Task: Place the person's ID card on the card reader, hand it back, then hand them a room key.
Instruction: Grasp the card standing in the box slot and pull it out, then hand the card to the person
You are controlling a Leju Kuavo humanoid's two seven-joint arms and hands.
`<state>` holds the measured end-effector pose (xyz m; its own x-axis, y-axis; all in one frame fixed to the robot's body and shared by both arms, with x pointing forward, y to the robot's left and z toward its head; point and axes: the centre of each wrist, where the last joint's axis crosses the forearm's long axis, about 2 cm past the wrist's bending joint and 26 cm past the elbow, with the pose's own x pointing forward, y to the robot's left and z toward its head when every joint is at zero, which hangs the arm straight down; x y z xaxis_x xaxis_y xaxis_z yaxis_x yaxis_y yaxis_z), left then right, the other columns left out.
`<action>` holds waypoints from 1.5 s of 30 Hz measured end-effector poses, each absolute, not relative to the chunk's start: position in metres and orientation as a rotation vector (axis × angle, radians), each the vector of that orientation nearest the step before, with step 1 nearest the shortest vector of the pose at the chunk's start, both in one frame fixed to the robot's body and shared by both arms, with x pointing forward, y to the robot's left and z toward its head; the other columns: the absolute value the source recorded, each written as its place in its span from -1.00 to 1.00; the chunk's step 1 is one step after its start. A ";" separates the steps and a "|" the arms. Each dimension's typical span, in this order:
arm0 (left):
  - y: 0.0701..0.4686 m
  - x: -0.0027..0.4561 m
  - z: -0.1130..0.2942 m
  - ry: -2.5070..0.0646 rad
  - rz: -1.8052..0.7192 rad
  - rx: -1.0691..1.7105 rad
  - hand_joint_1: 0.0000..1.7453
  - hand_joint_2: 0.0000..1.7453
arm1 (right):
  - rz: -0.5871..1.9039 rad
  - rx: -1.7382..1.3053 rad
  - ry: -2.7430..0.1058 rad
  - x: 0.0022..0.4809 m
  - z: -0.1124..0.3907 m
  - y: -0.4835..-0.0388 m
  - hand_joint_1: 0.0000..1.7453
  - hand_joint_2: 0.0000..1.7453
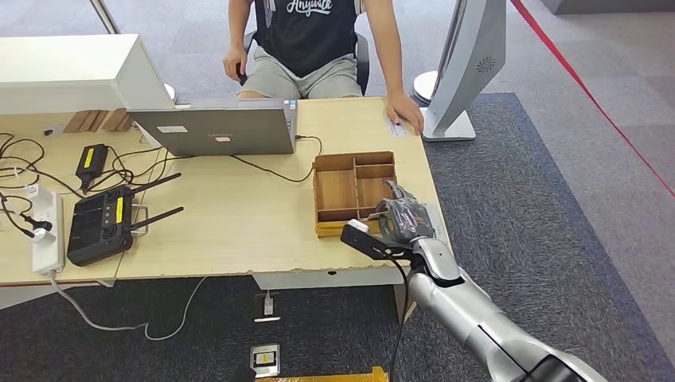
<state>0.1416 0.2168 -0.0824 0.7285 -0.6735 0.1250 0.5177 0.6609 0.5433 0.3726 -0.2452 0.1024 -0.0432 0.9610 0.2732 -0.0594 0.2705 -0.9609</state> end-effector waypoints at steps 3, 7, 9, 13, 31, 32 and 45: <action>0.217 0.142 -0.082 -0.331 -0.687 0.505 -1.00 -1.00 | 1.061 -0.939 -1.323 0.373 0.102 -0.246 0.95 1.00; 0.217 0.142 -0.082 -0.333 -0.690 0.506 -1.00 -1.00 | 1.056 -0.937 -1.323 0.373 0.101 -0.247 0.92 1.00; 0.217 0.142 -0.082 -0.334 -0.693 0.507 -1.00 -1.00 | 1.056 -0.937 -1.323 0.373 0.100 -0.248 0.92 1.00; 0.217 0.142 -0.082 -0.335 -0.695 0.507 -1.00 -1.00 | 1.053 -0.937 -1.319 0.373 0.099 -0.249 0.90 1.00; 0.217 0.142 -0.082 -0.351 -0.714 0.510 -1.00 -1.00 | 0.957 -0.982 -1.441 0.387 0.130 -0.245 1.00 1.00; 0.217 0.142 -0.082 -0.352 -0.716 0.510 -1.00 -1.00 | 0.947 -0.990 -1.453 0.389 0.136 -0.245 1.00 1.00; 0.217 0.143 -0.082 -0.355 -0.717 0.510 -1.00 -1.00 | 0.895 -1.016 -1.551 0.395 0.168 -0.246 1.00 1.00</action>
